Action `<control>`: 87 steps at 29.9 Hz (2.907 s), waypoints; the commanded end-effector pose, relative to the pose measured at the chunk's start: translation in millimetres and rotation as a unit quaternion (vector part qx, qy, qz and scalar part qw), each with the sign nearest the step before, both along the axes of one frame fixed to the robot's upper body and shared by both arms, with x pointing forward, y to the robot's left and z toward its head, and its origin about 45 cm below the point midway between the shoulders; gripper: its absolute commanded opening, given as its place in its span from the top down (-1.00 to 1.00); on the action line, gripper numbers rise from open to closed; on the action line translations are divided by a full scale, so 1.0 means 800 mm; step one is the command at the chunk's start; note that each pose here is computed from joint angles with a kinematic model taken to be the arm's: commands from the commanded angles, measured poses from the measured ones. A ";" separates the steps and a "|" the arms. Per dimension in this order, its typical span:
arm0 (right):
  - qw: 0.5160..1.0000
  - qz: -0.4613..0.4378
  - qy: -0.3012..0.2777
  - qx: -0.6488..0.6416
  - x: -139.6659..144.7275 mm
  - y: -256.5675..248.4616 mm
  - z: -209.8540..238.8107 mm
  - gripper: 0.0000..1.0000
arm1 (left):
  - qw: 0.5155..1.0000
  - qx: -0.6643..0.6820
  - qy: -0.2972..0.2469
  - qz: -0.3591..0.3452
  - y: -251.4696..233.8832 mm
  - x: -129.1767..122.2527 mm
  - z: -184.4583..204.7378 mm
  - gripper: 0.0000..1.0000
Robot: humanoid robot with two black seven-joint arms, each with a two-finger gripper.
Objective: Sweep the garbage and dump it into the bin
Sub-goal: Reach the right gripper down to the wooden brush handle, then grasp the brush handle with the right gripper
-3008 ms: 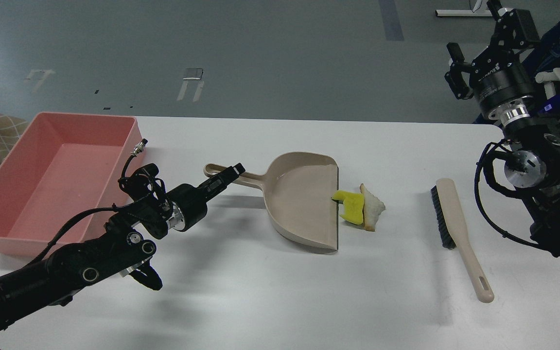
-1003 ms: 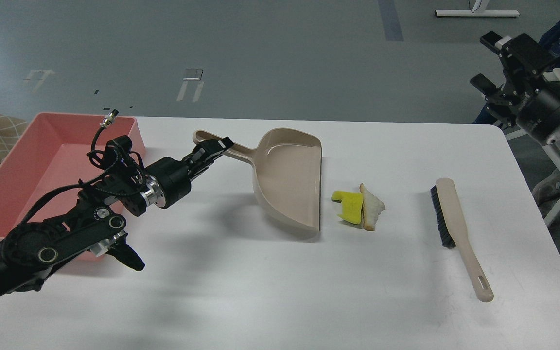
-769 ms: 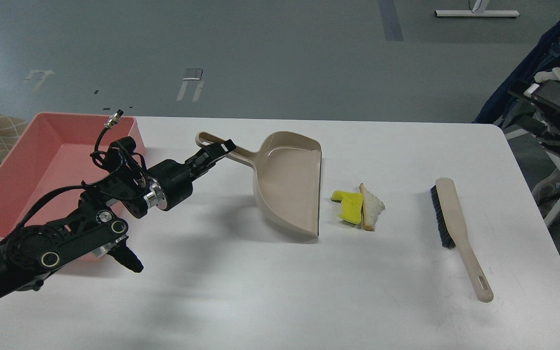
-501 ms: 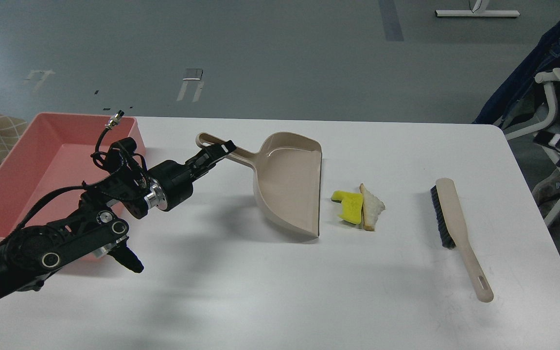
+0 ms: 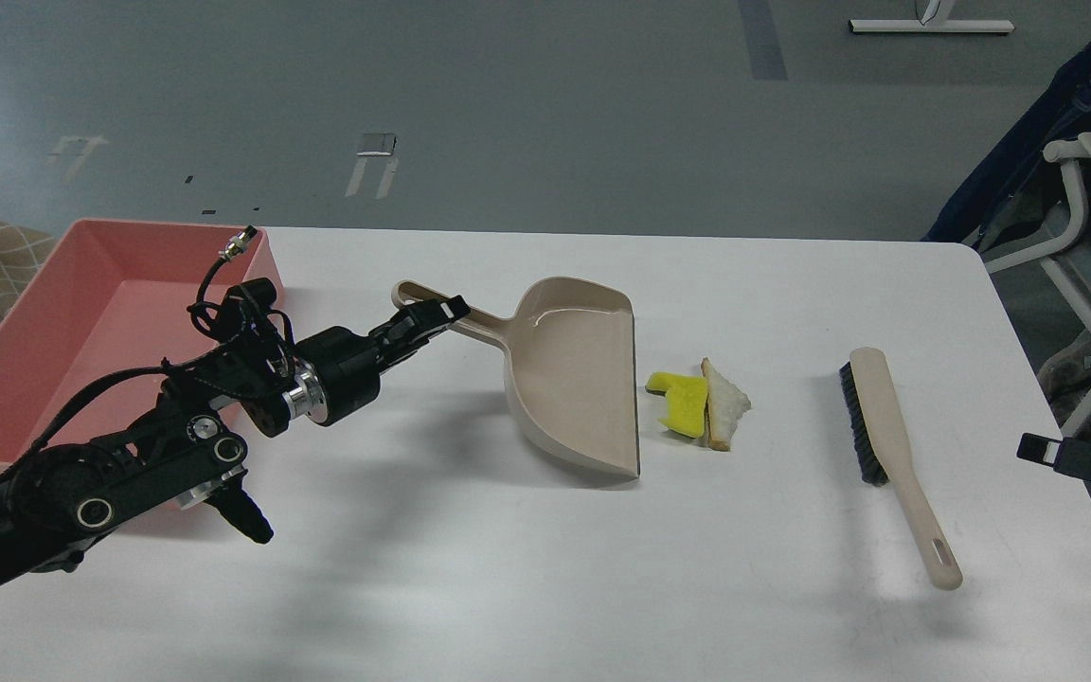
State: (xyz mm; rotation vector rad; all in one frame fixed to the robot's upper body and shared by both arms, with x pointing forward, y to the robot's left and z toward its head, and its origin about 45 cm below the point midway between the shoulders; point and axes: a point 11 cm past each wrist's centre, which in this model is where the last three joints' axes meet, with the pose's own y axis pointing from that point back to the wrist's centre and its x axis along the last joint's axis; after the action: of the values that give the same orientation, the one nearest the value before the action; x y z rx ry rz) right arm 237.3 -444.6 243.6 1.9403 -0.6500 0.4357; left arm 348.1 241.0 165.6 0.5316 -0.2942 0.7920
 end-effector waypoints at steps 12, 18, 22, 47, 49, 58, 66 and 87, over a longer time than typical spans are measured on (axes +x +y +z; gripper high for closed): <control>1.000 -0.002 0.026 -0.001 -0.002 0.017 -0.030 -1.00 | 1.000 0.010 0.016 -0.018 -0.002 -0.011 -0.012 1.00; 0.999 0.004 0.036 0.008 0.002 0.035 -0.047 -1.00 | 0.999 0.015 0.021 -0.021 0.005 -0.012 -0.011 1.00; 0.999 0.008 0.039 0.014 0.005 0.046 -0.055 -1.00 | 0.999 0.015 0.021 -0.021 0.006 -0.012 -0.012 1.00; 0.997 0.019 0.070 0.020 0.005 0.090 -0.093 -0.55 | 1.000 0.013 0.019 -0.018 0.005 -0.011 -0.011 1.00; 0.997 0.021 0.069 0.023 0.006 0.093 -0.093 -0.47 | 1.000 0.013 0.019 -0.018 0.005 -0.011 -0.010 1.00; 0.997 0.019 0.070 0.017 0.007 0.092 -0.094 -0.24 | 1.000 0.014 0.017 -0.016 0.007 -0.010 -0.009 1.00; 0.997 0.016 0.069 0.012 0.009 0.092 -0.093 -0.18 | 1.000 0.014 0.016 -0.015 0.008 -0.009 -0.009 1.00; 0.997 0.016 0.079 0.006 0.003 0.097 -0.096 1.00 | 1.000 0.013 0.015 -0.013 0.009 -0.008 -0.008 1.00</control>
State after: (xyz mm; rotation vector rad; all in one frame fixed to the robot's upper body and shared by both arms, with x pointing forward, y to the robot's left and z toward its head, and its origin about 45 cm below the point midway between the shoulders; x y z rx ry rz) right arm 239.7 -366.6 167.1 1.9823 -0.5217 0.2971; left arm 341.3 247.9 159.6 0.5623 -0.2836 0.7541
